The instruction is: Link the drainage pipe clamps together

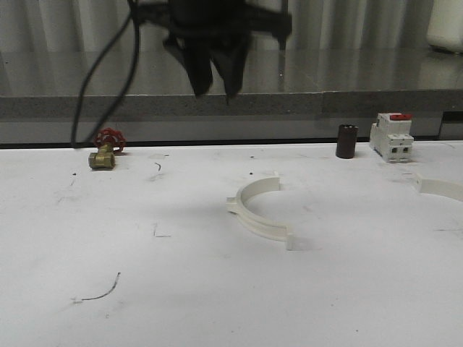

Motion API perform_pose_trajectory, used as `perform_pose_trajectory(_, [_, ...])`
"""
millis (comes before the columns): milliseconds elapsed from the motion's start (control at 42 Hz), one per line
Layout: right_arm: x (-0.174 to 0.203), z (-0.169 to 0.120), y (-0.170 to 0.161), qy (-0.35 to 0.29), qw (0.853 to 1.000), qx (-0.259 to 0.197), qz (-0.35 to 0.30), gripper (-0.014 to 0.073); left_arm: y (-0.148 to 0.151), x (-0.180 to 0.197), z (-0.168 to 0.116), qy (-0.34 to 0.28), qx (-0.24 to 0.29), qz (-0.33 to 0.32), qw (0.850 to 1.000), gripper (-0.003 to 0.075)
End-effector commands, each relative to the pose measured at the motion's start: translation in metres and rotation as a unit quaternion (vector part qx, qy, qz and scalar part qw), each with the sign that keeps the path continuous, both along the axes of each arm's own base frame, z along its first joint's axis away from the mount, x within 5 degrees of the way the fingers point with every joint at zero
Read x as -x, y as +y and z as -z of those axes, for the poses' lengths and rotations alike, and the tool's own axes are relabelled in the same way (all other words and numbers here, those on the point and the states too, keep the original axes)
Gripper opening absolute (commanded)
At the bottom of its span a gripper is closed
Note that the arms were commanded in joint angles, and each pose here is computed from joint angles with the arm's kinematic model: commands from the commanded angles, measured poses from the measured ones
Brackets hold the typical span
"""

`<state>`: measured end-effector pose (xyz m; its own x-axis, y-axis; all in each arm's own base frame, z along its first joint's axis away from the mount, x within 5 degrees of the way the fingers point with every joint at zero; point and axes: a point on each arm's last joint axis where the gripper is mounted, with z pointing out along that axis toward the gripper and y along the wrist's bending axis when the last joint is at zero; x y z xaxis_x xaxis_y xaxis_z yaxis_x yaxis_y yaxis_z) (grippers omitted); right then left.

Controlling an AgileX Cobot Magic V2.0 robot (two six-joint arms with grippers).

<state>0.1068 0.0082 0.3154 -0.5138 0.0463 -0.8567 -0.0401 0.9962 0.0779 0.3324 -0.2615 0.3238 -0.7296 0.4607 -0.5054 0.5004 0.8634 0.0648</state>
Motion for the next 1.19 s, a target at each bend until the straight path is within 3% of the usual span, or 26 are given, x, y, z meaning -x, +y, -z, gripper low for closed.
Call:
perform_pose_trajectory(0, [-0.004,-0.015,-0.001,-0.044,0.999,-0.001,0.004,0.0311,0.029,0.024,-0.062,-0.081,0.033,0.035,0.996,0.0261])
perform_pose_trajectory(191, [-0.004,-0.015,-0.001,-0.044,0.999,-0.001,0.004,0.0311,0.080,0.062,-0.097,-0.151,0.083,0.051,0.984,0.0261])
perform_pose_trajectory(453, [-0.004,-0.015,-0.001,-0.044,0.999,-0.001,0.004,0.0311,0.140,0.122,-0.082,-0.200,0.107,0.027,0.974,0.0261])
perform_pose_trajectory(834, [-0.004,-0.015,-0.001,-0.044,0.999,-0.001,0.004,0.0311,0.182,0.199,-0.037,-0.223,0.161,0.024,0.961,0.0261])
perform_pose_trajectory(1168, [-0.004,-0.015,-0.001,-0.044,0.999,-0.001,0.004,0.0311,0.193,0.216,-0.031,-0.241,0.157,0.026,0.957,0.0260])
